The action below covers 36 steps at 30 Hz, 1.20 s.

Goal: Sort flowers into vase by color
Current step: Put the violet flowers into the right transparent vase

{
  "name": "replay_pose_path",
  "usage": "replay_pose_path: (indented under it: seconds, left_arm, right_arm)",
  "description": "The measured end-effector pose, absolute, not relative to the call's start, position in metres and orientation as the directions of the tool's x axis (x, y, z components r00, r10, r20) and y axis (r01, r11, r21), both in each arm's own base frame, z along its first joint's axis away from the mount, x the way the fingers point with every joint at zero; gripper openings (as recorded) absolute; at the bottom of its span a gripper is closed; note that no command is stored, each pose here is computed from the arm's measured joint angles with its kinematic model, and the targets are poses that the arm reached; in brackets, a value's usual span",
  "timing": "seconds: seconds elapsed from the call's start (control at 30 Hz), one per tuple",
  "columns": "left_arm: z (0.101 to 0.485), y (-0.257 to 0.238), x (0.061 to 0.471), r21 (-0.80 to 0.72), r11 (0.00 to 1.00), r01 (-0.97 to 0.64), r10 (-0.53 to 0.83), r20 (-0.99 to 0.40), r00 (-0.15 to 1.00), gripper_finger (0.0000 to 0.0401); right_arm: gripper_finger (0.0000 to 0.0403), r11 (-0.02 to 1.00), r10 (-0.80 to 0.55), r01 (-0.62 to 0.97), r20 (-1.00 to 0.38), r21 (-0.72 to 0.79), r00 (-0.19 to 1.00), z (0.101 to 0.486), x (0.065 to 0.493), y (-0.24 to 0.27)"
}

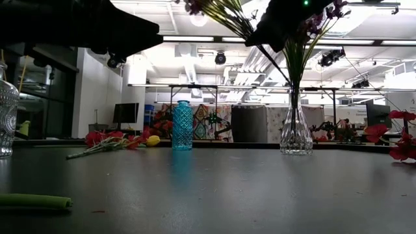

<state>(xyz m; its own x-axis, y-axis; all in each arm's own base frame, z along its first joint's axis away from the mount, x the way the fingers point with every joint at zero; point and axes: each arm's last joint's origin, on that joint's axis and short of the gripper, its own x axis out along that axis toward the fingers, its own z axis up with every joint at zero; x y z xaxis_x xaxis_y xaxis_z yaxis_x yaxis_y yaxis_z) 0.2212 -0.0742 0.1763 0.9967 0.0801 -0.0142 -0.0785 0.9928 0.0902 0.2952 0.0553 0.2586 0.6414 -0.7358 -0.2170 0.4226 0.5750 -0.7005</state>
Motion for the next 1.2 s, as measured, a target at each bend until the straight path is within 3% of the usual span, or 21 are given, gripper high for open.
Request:
replay_pose_path:
  seconds: [0.2, 0.63, 1.2]
  left_arm:
    - [0.176, -0.074, 0.221, 0.090, 0.993, -0.079, 0.080, -0.015, 0.997, 0.0177]
    - [0.176, -0.074, 0.221, 0.090, 0.993, -0.079, 0.080, -0.015, 0.997, 0.0176]
    - [0.176, -0.074, 0.221, 0.093, 0.993, -0.078, 0.081, -0.021, 0.997, 0.0176]
  right_arm:
    - [0.0000, 0.490, -0.810, 0.491, -0.169, -0.721, 0.561, 0.260, 0.293, 0.052]
    - [0.0000, 0.535, -0.797, 0.517, -0.197, -0.668, 0.571, 0.259, 0.297, 0.040]
    - [0.0000, 0.514, -0.829, 0.583, -0.189, -0.630, 0.527, 0.260, 0.298, 0.026]
